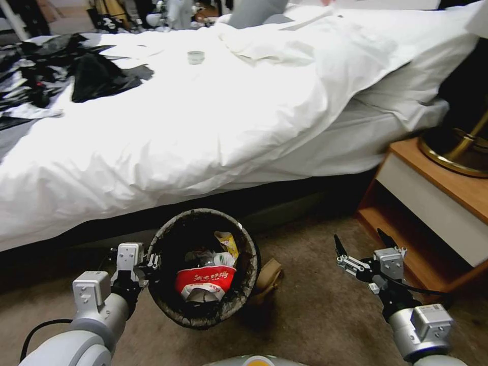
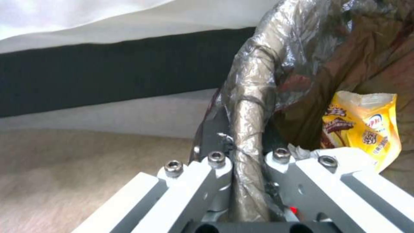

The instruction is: Pick up the trash bin, then pick up the garbage from the floor and place it into the trash bin.

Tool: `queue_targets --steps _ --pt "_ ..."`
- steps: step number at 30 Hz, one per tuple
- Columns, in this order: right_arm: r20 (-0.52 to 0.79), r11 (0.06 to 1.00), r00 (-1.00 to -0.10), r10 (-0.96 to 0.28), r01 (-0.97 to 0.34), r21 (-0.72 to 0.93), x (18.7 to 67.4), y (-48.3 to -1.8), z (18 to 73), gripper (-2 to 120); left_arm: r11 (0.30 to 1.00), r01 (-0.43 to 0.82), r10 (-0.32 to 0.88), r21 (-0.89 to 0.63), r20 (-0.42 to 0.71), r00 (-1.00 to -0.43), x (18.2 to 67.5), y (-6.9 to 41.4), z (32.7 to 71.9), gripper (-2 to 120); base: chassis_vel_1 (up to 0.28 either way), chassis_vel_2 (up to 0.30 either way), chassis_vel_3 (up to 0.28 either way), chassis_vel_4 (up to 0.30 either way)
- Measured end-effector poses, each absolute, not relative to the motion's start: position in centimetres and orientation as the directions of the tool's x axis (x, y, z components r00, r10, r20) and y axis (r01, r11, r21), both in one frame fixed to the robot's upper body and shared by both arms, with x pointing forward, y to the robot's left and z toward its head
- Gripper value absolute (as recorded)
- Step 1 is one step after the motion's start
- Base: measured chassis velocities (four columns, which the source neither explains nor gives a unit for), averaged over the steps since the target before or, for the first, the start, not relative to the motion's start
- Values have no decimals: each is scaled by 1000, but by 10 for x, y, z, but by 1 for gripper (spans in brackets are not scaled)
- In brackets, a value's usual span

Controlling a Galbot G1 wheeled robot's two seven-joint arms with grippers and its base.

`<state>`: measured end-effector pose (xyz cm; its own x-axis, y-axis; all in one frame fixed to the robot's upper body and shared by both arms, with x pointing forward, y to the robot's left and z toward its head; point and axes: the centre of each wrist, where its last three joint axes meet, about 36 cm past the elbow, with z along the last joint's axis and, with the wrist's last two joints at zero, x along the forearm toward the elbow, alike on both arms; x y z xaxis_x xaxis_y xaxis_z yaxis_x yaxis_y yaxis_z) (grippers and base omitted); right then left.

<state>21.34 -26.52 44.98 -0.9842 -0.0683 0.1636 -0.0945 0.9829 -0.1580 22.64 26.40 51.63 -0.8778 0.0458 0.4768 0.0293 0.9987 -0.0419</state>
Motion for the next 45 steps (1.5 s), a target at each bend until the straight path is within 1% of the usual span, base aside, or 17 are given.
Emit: queue_targets --steps 17,26,30,34,37,41,45 --pt "180 983 -982 -64 -93 -160 216 -268 444 100 999 29 44 -38 478 -877 226 264 516 1 83 93 89 84" --pt "197 975 -978 -75 -112 -189 220 -286 442 100 999 27 40 -34 470 -882 226 264 516 1 65 56 68 69" --pt "231 971 -968 -99 -145 -189 225 -297 441 100 999 28 40 -32 469 -882 226 264 516 1 0 0 0 0" --pt "283 980 -953 -107 -149 -133 232 -298 435 100 999 25 37 -32 473 -880 225 264 515 1 0 0 0 0" --pt "337 990 -938 -84 -116 -76 236 -288 425 100 999 22 34 -32 474 -880 225 264 515 1 0 0 0 0" --pt "381 994 -923 -62 -90 -56 241 -283 412 100 999 22 34 -31 473 -880 225 263 515 1 0 0 0 0" --pt "454 1000 -891 -23 -21 10 251 -273 394 100 999 25 37 -32 473 -880 225 262 515 1 0 0 0 0"
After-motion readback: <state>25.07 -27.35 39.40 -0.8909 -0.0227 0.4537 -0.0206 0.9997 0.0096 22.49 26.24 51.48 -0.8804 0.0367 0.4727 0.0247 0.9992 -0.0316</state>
